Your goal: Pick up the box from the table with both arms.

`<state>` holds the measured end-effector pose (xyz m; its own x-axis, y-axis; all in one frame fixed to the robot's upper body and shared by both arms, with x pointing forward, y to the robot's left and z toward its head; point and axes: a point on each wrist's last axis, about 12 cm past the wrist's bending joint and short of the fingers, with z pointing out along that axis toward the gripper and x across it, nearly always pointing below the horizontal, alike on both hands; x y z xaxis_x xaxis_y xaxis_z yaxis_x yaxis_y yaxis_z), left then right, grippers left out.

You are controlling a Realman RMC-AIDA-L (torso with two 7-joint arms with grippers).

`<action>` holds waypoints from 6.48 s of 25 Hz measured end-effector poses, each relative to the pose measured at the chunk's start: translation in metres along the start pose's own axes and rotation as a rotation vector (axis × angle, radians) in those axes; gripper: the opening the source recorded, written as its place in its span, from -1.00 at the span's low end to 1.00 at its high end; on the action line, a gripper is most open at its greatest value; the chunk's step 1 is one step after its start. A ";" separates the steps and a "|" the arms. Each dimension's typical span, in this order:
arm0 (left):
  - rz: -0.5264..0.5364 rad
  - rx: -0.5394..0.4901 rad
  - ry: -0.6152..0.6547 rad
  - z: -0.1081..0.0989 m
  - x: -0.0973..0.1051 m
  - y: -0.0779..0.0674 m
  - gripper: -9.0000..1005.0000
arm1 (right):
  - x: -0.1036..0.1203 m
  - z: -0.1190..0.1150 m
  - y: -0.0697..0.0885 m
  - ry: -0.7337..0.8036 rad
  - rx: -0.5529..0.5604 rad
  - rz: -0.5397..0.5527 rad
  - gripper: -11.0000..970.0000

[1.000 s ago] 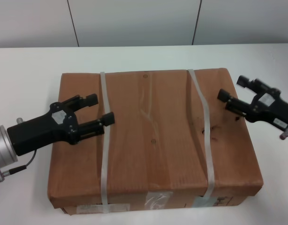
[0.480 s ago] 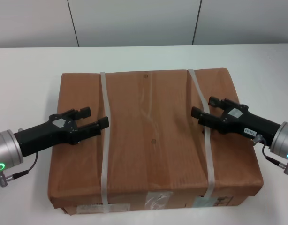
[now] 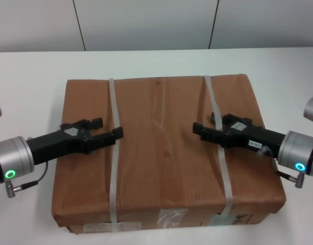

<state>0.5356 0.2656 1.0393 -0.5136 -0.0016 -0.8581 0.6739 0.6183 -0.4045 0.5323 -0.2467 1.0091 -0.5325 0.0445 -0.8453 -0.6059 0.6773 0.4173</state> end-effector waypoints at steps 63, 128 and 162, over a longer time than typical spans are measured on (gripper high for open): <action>-0.006 0.103 0.094 0.038 -0.011 -0.014 -0.70 | 0.009 0.016 0.022 -0.058 -0.055 -0.329 -0.62; 0.181 0.370 -0.108 0.014 -0.033 -0.042 -0.84 | 0.005 -0.021 0.036 -0.344 -0.117 -0.338 -0.91; 0.183 0.362 -0.099 0.012 -0.028 -0.041 -0.84 | 0.004 -0.026 0.037 -0.388 -0.116 -0.329 -0.91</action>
<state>0.5287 0.2303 1.0764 -0.3261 -0.0042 -0.9453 0.9016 0.2994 -0.3124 0.4926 -0.2410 1.0298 -0.0576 0.1270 -0.9902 -0.7777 0.6163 0.1242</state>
